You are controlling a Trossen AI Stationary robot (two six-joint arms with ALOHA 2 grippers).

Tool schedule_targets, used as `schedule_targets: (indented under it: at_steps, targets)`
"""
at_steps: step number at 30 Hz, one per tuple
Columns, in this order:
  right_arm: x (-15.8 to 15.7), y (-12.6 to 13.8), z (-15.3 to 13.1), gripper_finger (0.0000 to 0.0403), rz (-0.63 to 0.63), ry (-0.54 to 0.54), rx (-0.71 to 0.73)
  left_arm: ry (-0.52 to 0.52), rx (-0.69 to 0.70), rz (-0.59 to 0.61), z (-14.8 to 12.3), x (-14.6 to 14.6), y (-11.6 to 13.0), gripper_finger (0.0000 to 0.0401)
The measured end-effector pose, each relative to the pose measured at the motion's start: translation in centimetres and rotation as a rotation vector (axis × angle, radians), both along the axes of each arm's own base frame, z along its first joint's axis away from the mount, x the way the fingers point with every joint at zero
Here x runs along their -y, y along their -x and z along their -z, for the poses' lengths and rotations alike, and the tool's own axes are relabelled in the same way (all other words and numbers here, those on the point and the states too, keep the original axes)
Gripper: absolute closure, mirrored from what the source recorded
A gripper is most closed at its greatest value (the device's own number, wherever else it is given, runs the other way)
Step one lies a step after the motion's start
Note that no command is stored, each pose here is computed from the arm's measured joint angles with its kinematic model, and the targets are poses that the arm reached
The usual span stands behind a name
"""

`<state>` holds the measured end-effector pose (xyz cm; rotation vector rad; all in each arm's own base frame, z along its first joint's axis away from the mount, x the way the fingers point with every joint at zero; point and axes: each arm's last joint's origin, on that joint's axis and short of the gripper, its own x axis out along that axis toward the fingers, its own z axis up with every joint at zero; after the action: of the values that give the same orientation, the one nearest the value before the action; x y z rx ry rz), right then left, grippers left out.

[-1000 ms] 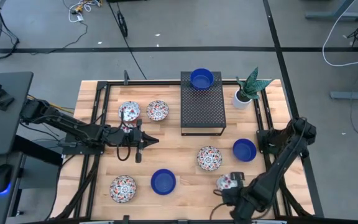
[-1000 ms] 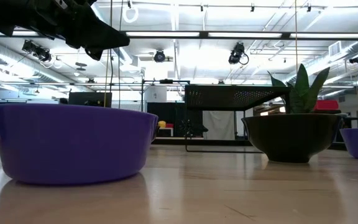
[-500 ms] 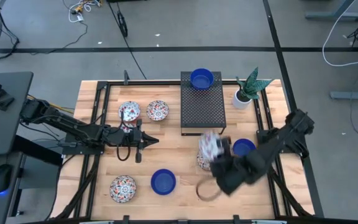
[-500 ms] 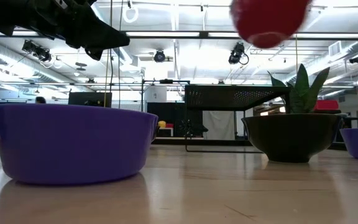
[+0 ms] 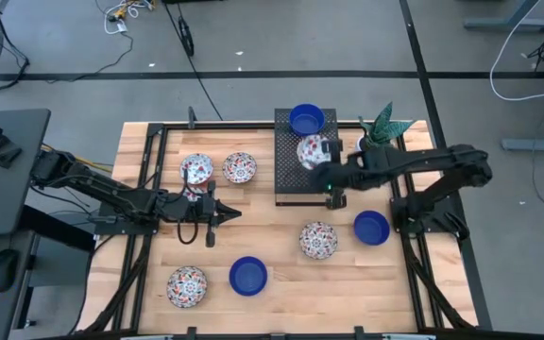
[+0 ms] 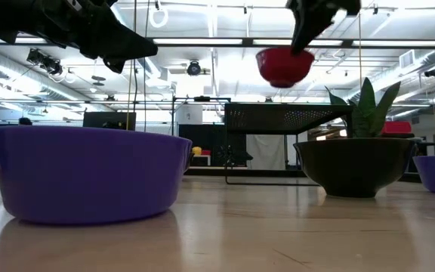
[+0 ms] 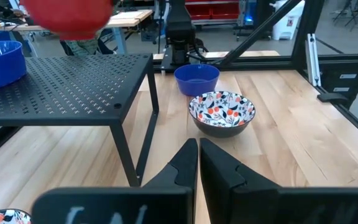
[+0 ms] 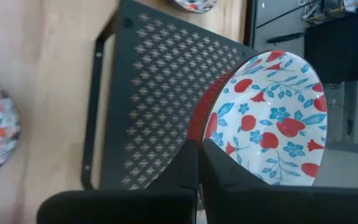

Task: Pick & Place Mini bowls
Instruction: Put the bottom red and white bowl on the shelf

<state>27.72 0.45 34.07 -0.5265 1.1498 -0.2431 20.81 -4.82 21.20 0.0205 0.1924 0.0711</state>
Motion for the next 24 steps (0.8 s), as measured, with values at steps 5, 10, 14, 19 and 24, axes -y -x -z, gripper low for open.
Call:
schedule_targets:
  at_steps: [5, 10, 14, 19, 24]
  targets:
    - [1.3, 0.6, 1.7, 0.0403, -0.009, -0.04, -0.023, 0.002, 0.0, 0.0, 0.0, 0.0, 0.0, 0.0382]
    - [1.7, 1.1, 3.8, 0.0403, -0.03, -0.023, -0.12, 0.006, 0.0, -0.001, 0.0, 0.0, 0.0, 0.0382]
    - [1.7, 1.2, 4.6, 0.0403, -0.025, -0.021, -0.144, 0.008, 0.0, -0.002, 0.0, 0.0, 0.0, 0.0382]
    - [1.7, 1.2, 4.7, 0.04, -0.041, -0.012, -0.154, 0.01, 0.001, -0.002, 0.0, 0.0, 0.0, 0.0382]
    - [2.0, 1.3, 4.7, 0.0387, -0.026, 0.029, -0.164, 0.022, 0.001, -0.004, 0.0, 0.0, 0.0, 0.0382]
